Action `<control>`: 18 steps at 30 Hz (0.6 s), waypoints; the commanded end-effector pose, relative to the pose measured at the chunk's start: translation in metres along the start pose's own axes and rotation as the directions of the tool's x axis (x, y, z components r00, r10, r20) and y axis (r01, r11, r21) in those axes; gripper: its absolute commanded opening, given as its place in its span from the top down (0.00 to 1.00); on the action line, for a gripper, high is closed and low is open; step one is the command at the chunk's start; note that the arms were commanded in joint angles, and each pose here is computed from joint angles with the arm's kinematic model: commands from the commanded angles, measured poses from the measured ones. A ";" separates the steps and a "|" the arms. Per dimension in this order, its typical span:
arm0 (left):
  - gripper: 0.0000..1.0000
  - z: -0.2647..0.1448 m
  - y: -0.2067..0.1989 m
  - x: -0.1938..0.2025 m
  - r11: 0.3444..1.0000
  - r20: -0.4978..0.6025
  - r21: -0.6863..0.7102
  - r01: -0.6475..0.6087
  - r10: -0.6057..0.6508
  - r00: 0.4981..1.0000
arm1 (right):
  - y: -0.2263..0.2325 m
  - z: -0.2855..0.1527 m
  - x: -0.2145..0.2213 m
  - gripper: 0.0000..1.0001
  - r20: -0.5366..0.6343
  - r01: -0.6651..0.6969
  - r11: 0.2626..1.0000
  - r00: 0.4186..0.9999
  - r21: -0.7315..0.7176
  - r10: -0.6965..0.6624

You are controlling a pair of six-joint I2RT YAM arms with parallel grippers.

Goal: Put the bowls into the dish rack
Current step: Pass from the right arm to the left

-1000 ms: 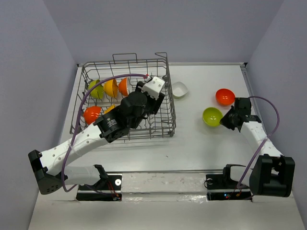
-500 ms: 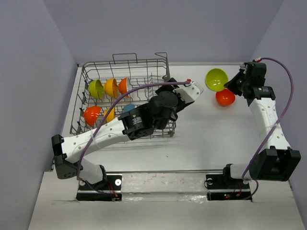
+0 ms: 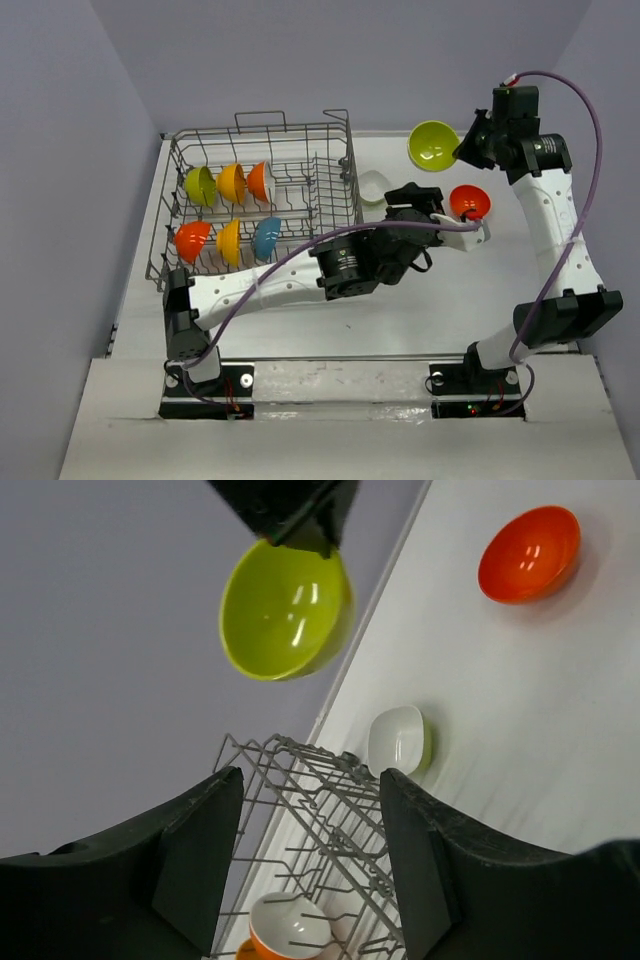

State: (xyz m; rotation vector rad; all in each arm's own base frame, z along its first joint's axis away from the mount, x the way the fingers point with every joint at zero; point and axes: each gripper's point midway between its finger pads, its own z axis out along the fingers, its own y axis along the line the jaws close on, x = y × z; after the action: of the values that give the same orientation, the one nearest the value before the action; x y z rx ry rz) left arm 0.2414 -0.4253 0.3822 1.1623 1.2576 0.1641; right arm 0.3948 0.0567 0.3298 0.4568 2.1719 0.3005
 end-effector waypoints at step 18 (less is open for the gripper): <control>0.31 0.024 -0.042 -0.038 0.963 -0.019 0.024 -0.270 0.270 0.963 | 0.033 -0.031 -0.029 0.99 0.089 0.167 0.986 0.982 0.016 -0.167</control>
State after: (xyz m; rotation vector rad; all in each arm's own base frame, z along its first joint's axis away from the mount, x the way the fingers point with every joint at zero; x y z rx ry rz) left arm 0.2238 -0.4866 0.3473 1.3948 1.1480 0.3424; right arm 0.3990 0.0656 0.3449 0.3375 2.2192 0.1774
